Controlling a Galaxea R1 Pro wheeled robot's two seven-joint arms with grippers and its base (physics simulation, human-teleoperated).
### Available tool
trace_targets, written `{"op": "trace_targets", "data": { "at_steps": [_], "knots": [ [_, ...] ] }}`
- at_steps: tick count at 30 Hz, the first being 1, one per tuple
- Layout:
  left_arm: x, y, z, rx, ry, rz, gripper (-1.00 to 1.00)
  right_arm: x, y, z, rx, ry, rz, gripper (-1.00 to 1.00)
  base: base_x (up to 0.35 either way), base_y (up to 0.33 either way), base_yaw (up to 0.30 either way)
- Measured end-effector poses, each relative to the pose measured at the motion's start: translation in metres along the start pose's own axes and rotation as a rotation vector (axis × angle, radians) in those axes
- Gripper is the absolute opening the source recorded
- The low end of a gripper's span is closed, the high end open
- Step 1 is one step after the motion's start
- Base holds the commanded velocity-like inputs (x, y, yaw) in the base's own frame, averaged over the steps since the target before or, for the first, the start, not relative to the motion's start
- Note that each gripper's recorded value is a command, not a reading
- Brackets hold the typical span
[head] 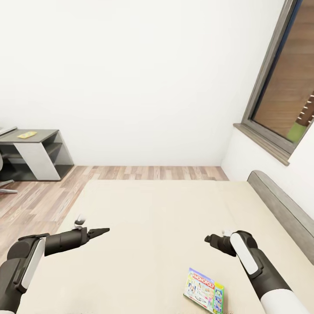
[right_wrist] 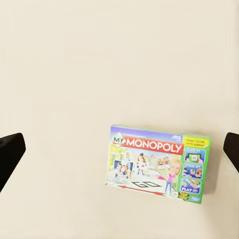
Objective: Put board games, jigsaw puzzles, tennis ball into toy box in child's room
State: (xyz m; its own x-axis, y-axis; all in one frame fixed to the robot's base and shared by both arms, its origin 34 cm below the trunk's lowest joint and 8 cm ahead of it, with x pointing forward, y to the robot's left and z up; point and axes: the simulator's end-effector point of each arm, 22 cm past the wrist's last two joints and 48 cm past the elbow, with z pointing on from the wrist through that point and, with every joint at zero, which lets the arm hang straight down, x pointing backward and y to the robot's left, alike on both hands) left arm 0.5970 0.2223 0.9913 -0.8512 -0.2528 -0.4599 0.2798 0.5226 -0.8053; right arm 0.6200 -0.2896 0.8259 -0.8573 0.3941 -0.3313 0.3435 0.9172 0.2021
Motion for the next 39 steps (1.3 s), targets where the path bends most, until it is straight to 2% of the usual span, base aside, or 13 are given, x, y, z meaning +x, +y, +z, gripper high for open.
{"op": "trace_targets", "data": {
  "at_steps": [39],
  "knots": [
    [0.012,0.025,0.008,-0.020,0.032,-0.048,1.00,0.020,-0.002,0.026,0.014,0.040,0.008,1.00,0.000,0.000,0.000]
  ]
}}
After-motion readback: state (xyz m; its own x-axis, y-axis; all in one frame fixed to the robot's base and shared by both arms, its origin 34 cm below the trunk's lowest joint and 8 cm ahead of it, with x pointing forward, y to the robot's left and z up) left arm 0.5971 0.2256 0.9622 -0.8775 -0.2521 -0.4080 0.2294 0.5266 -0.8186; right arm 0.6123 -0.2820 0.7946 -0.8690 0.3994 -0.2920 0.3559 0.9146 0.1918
